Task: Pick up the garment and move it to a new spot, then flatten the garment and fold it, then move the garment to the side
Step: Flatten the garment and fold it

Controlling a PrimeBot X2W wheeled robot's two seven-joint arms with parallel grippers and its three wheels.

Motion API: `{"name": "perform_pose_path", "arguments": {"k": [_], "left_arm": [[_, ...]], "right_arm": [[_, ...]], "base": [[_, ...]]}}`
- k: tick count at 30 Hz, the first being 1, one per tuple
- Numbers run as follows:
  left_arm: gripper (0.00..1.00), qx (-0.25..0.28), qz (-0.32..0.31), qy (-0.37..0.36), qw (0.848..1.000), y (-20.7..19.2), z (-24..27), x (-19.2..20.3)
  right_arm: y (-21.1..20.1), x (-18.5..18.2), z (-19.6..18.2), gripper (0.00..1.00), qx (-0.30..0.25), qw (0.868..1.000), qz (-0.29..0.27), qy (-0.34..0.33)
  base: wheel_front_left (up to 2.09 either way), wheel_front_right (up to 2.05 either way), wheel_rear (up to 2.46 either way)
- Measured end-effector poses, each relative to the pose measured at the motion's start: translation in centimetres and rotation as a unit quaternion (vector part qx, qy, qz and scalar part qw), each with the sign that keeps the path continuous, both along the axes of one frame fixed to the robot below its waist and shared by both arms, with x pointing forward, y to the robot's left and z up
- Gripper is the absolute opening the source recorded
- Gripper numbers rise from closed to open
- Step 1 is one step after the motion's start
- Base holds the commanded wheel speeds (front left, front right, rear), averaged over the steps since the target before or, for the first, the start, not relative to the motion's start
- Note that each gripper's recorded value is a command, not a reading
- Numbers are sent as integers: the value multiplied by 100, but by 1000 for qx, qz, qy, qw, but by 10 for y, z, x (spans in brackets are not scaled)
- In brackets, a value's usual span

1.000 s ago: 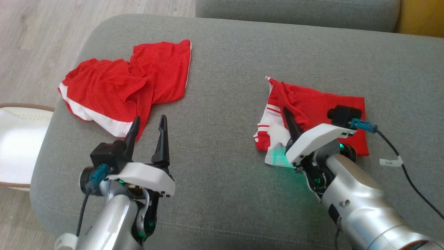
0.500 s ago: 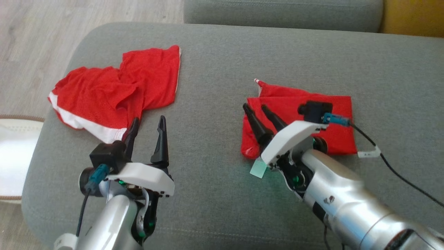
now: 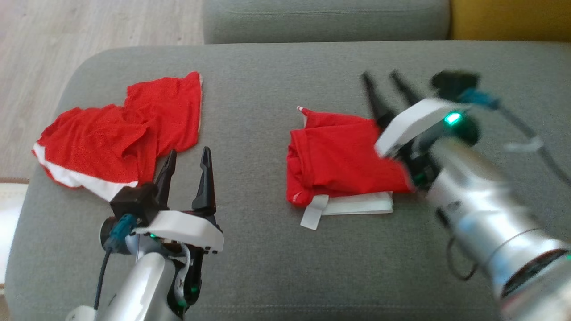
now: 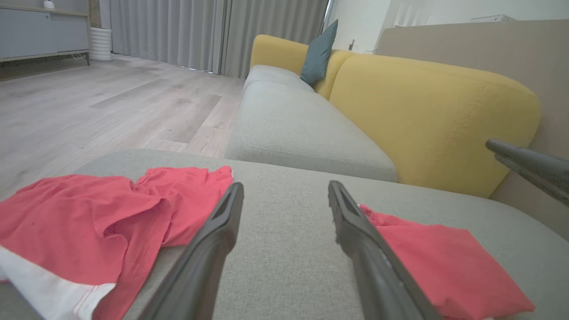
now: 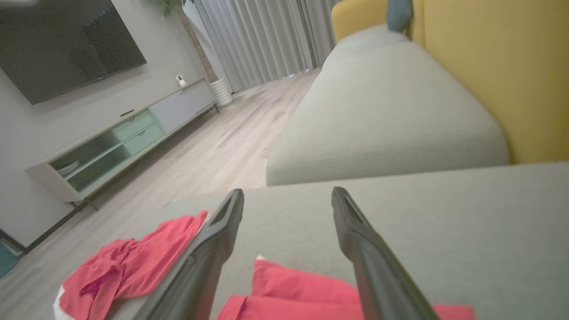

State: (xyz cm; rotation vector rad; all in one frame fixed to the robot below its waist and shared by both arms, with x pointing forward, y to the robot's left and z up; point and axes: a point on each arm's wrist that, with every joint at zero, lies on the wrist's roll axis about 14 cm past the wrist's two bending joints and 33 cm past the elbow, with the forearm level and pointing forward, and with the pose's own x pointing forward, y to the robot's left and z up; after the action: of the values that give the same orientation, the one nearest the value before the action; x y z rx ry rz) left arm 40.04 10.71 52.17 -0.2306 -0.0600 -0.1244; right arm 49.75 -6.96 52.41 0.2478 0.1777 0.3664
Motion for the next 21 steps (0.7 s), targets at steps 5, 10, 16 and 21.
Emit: {"name": "perform_pose_path", "arguments": {"k": [5,10,16,21], "left_arm": [[100,-6,-15,-13,1000,-10,9,3],[100,-13,-28,-26,999,-18,17,4],[100,-14,-45,-43,998,-29,24,-3],[100,-8,-49,-54,997,-29,27,-7]], "right_arm": [[-64,10,30,100,-48,995,-50,-67],[-100,-7,23,100,-63,990,-88,-92],[-118,-57,-12,100,-67,984,-139,-95],[-119,-90,-27,100,-65,980,-167,-91]], "base": [[0,0,0],[0,0,0],[0,0,0],[0,0,0]]}}
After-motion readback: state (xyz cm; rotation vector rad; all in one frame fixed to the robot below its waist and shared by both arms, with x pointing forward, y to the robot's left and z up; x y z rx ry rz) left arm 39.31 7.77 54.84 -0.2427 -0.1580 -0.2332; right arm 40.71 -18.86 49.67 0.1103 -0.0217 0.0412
